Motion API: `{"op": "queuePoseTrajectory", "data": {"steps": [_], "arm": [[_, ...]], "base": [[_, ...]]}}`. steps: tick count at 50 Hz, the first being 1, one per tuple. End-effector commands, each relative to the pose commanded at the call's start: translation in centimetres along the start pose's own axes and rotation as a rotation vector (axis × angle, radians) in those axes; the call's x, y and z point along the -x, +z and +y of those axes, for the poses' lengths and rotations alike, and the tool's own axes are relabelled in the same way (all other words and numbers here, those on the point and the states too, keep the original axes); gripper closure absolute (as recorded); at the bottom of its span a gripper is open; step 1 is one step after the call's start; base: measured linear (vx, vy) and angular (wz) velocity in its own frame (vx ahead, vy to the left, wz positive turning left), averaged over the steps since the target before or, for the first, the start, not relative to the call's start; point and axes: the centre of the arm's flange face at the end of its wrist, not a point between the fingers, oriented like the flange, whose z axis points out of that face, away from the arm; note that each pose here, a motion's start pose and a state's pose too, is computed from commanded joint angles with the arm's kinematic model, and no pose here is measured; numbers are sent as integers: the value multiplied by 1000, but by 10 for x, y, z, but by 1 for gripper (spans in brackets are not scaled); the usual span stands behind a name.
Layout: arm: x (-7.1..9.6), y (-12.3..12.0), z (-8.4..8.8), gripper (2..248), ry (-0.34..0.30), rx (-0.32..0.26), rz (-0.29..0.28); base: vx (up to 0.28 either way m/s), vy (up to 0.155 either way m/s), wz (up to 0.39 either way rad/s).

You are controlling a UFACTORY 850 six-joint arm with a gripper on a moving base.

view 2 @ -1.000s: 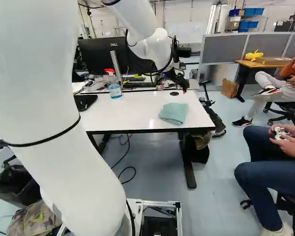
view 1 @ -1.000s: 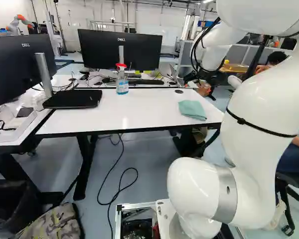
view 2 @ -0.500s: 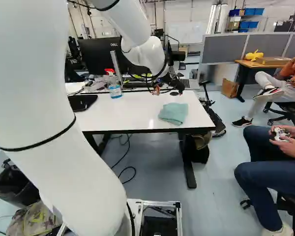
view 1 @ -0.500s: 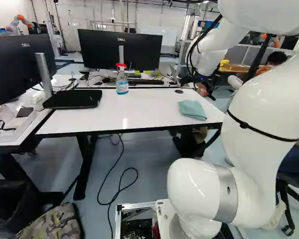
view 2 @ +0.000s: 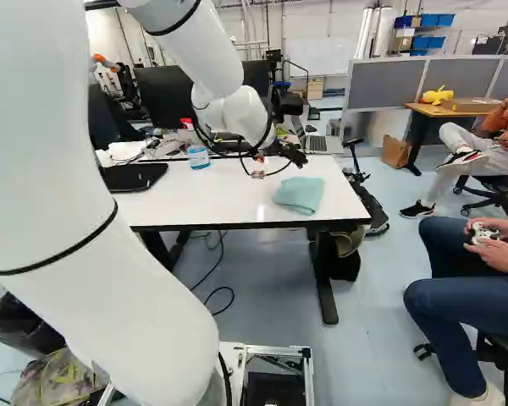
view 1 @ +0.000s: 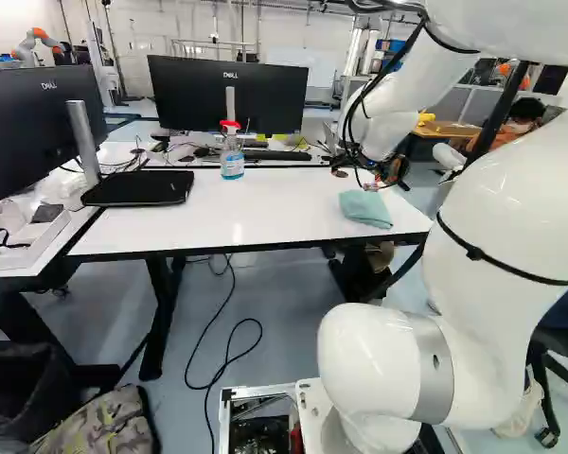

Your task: Clean the table with the green towel

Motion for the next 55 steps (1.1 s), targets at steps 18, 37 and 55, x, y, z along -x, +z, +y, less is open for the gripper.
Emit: {"op": "queuePoseTrajectory", "data": {"steps": [18, 37, 55], "arm": [[52, -7, -25, 3, -52, -47, 93], [111, -20, -46, 3, -103, -106, 195], [158, -33, -57, 3, -139, -158, 273]], "base": [[0, 0, 0], [0, 0, 0], [0, 0, 0]]}}
